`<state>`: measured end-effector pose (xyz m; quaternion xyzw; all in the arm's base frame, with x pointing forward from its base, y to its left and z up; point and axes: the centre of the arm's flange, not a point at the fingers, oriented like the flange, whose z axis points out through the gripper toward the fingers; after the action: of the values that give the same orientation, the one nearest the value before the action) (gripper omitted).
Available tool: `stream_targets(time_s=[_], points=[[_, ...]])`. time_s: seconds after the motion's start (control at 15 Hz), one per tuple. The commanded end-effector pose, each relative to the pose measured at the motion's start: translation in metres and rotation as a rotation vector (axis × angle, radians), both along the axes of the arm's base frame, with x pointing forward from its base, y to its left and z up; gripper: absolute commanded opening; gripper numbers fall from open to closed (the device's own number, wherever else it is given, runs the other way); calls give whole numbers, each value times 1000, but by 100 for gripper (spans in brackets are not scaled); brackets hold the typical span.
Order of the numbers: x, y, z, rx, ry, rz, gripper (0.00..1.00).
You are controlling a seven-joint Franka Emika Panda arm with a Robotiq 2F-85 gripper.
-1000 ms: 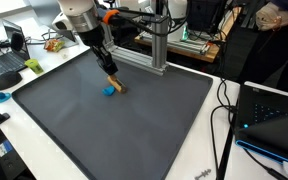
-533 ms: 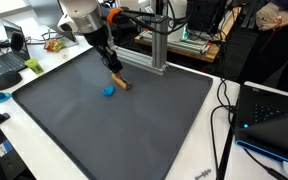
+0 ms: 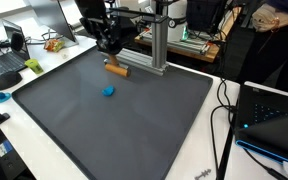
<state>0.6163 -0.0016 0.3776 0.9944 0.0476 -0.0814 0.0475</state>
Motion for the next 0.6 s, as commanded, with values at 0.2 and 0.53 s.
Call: stream_targets(time_s=[0.2,0.53], points=[[1,-12,28,78,-19,356,23],[11,-15,1,108,-10,631,23]])
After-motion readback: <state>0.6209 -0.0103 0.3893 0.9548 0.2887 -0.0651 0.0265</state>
